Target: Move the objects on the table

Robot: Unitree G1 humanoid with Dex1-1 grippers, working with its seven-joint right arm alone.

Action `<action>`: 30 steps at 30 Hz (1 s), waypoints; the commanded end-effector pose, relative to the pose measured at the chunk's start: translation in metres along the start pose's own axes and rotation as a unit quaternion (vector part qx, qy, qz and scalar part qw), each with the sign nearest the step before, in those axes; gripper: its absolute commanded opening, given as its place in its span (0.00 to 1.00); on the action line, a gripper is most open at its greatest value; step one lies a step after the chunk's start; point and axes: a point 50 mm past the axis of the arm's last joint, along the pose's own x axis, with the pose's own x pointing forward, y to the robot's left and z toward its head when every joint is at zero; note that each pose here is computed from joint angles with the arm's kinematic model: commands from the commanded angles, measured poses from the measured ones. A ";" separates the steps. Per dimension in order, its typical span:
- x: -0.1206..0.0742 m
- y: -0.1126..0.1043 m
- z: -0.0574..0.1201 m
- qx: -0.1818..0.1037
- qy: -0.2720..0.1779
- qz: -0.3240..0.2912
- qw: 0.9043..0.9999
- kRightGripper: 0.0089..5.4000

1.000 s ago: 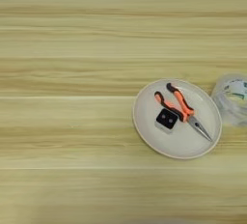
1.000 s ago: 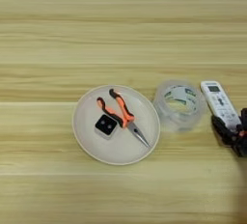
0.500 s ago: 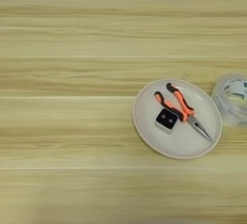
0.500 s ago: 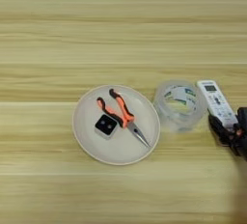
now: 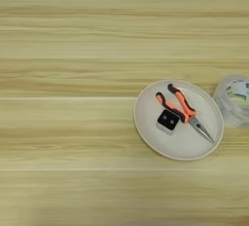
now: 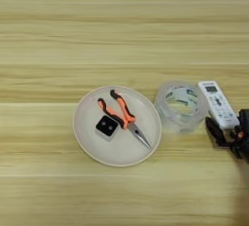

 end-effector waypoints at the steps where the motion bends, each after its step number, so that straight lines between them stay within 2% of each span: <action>1: -0.001 -0.007 0.029 -0.037 -0.044 -0.017 0.998 0.91; 6: -0.003 -0.007 0.035 -0.041 -0.057 -0.025 0.997 1.00; 30: -0.022 -0.018 0.068 -0.066 -0.111 -0.059 0.990 1.00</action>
